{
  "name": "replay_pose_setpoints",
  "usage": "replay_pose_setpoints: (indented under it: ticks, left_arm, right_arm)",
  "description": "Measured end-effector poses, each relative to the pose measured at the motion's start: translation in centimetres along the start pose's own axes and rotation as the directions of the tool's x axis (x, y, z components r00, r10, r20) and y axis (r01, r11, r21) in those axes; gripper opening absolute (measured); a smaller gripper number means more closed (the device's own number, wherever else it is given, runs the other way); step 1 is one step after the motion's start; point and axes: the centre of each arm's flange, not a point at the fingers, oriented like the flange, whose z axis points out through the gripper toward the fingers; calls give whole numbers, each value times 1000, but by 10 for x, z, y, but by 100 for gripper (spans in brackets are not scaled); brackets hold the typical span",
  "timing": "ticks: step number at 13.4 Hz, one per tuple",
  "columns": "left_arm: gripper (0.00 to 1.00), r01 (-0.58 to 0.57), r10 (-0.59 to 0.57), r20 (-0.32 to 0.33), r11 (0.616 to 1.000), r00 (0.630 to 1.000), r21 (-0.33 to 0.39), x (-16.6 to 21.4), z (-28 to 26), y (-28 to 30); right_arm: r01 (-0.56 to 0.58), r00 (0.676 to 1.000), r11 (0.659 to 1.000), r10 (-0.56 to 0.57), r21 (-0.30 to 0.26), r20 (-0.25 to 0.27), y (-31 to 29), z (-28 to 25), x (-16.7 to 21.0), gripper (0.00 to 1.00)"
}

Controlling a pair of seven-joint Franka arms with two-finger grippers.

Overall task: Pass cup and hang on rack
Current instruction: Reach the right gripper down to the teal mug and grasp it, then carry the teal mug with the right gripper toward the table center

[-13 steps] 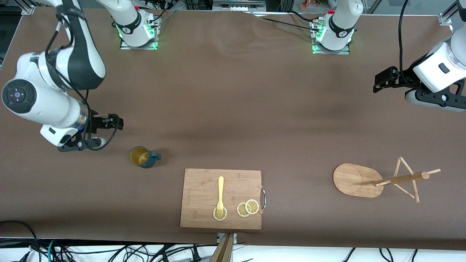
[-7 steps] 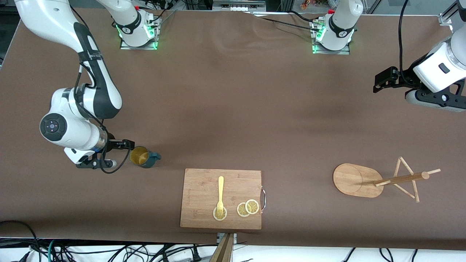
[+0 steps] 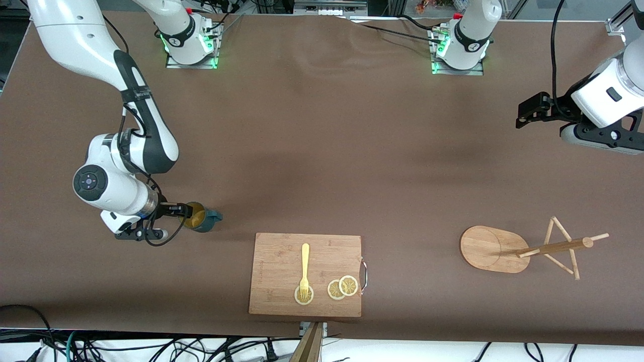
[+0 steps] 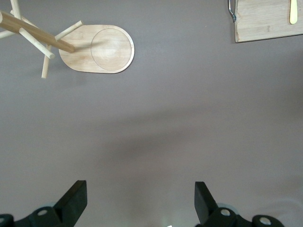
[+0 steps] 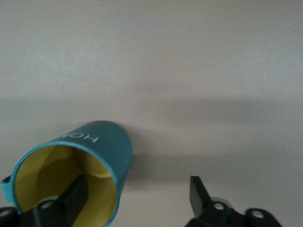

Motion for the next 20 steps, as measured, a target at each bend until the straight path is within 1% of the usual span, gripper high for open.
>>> replay_pose_setpoints:
  ticks: [1, 2, 3, 4, 6, 8, 9, 11, 12, 14, 16, 18, 20]
  left_arm:
    - [100, 0, 0, 0, 1000, 1000, 0, 0, 0, 0]
    - [100, 0, 0, 0, 1000, 1000, 0, 0, 0, 0]
    - [100, 0, 0, 0, 1000, 1000, 0, 0, 0, 0]
    - [100, 0, 0, 0, 1000, 1000, 0, 0, 0, 0]
    - [100, 0, 0, 0, 1000, 1000, 0, 0, 0, 0]
    - [100, 0, 0, 0, 1000, 1000, 0, 0, 0, 0]
    - [100, 0, 0, 0, 1000, 1000, 0, 0, 0, 0]
    - [100, 1, -1, 0, 1000, 1000, 0, 0, 0, 0]
    - [100, 1, -1, 0, 1000, 1000, 0, 0, 0, 0]
    - [100, 1, -1, 0, 1000, 1000, 0, 0, 0, -1]
    - [100, 2, -2, -1, 1000, 1000, 0, 0, 0, -1]
    - [100, 2, -2, -1, 1000, 1000, 0, 0, 0, -1]
    - [100, 2, -2, -1, 1000, 1000, 0, 0, 0, -1]
  right_arm:
    - [1, 1000, 1000, -1, 1, 0, -1, 5, 0, 89]
    - [1, 1000, 1000, -1, 3, 0, -3, 8, 0, 84]
    - [-5, 1000, 1000, 5, 5, 0, -5, 9, 0, 73]
    - [-11, 1000, 1000, 11, 8, 0, -10, 9, -1, 59]
    - [-5, 1000, 1000, 5, 17, -2, -27, 8, -2, 37]
    - [6, 1000, 1000, -6, 29, -11, -56, 3, -4, 15]
    - [-7, 1000, 999, 8, 48, -13, -75, 0, -5, 4]
    - [-17, 1000, 994, 19, 110, -17, -127, -12, -12, 4]
    - [-23, 999, 992, 26, 128, -22, -158, -20, -18, 4]
    - [-27, 999, 989, 32, 147, -28, -228, -32, -39, 4]
    - [-41, 998, 985, 46, 165, -29, -302, -40, -69, 4]
    - [-56, 998, 984, 60, 172, -19, -370, -33, -103, 4]
    - [-78, 997, 982, 82, 170, -12, -426, -18, -131, 4]
